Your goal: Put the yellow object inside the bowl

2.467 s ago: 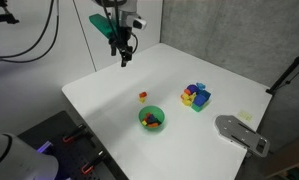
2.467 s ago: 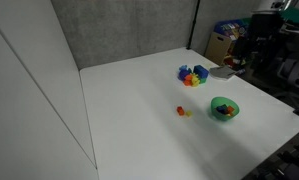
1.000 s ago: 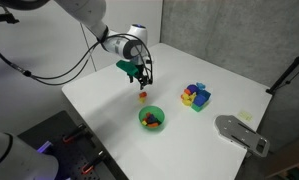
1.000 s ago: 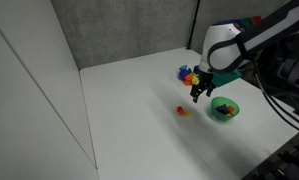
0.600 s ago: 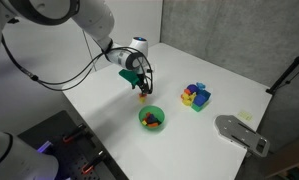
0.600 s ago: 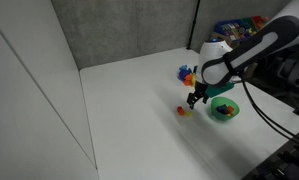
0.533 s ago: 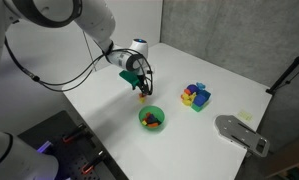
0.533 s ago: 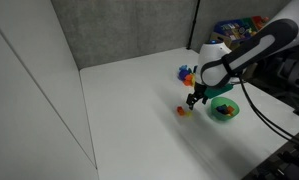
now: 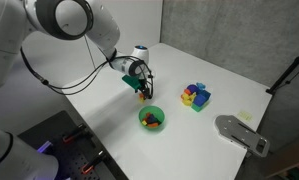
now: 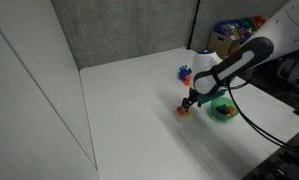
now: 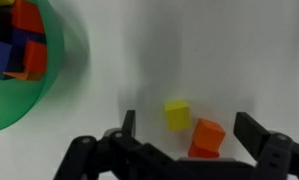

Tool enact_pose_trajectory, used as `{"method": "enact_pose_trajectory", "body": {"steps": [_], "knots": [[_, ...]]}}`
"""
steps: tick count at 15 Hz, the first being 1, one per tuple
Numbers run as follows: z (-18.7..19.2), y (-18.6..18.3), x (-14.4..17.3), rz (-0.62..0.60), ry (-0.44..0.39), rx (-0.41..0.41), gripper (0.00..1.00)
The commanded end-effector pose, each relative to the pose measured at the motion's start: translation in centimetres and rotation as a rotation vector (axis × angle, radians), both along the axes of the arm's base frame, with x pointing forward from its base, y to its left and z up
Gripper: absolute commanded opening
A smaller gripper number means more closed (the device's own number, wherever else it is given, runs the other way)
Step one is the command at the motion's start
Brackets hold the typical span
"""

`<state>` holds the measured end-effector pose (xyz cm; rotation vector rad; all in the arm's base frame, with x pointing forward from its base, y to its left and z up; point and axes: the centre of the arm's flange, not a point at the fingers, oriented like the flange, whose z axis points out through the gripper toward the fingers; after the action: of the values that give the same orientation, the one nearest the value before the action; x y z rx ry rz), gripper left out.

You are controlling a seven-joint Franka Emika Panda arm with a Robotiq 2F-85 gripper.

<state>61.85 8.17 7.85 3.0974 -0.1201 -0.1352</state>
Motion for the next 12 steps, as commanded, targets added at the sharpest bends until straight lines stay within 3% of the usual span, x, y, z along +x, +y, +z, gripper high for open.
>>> {"method": "enact_pose_trajectory", "body": {"steps": [1, 12], "knots": [[-1.8, 0.1, 1.5, -0.030, -0.004, -0.021, 1.00], [-5.7, -0.2, 2.1, -0.060, 0.020, -0.045, 0.98]]}}
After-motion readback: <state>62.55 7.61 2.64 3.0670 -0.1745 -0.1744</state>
